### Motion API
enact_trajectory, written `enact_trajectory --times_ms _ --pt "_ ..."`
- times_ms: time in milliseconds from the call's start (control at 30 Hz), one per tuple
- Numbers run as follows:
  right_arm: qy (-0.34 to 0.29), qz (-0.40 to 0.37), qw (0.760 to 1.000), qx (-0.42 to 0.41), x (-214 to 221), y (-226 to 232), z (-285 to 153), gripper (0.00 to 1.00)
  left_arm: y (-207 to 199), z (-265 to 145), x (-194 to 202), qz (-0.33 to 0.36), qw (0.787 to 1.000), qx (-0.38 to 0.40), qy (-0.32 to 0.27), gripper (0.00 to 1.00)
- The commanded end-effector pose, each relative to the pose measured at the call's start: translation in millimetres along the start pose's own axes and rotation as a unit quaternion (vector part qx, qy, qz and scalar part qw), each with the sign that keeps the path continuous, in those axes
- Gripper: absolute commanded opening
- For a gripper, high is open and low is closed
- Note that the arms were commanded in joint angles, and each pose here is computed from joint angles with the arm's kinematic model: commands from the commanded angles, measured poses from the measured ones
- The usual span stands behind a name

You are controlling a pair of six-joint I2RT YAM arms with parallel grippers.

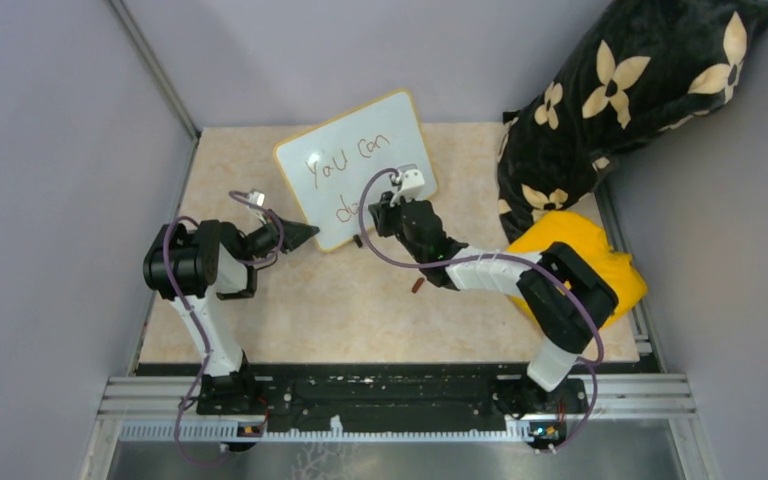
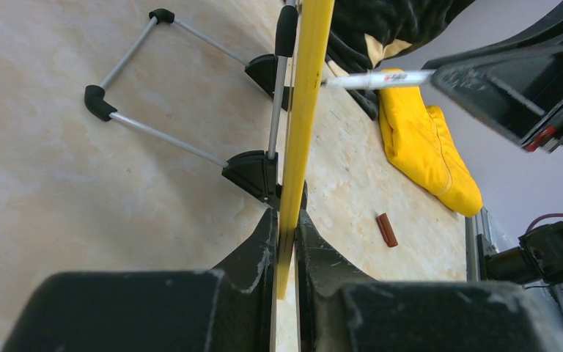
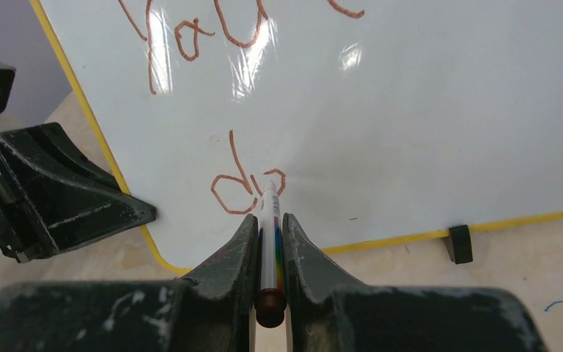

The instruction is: Write a sentence on the whiteboard

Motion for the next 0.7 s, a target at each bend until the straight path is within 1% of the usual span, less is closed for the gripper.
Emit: enact_trajectory --times_ms 0,133,267,667 --pt "-0.091 0.026 0.995 0.024 -70 -17 -14 0.0 -10 3 -4 0.024 0.999 0.025 -0.002 0.0" --pt "-0.101 0.028 0.994 0.035 -79 -28 -10 0.0 -10 3 -4 0.023 0.999 0.025 -0.001 0.0" --pt "-0.103 0.028 0.994 0.034 -82 -31 -3 0.0 -10 3 -3 0.022 0.999 0.025 -0.001 0.0" --pt "-0.083 0.026 0.996 0.03 -65 -28 16 0.0 -9 3 -3 0.022 0.999 0.025 0.0 0.0"
Point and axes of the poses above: each gripper's point midway between its finger pads, its own z axis out along the fingers, its own y axis along the line the jaws close on, x = y × z, the point moved 1 cm from there along -z, back along the fingers, and after that the axes turned 9 degrees about -z, right-handed, at the moved point
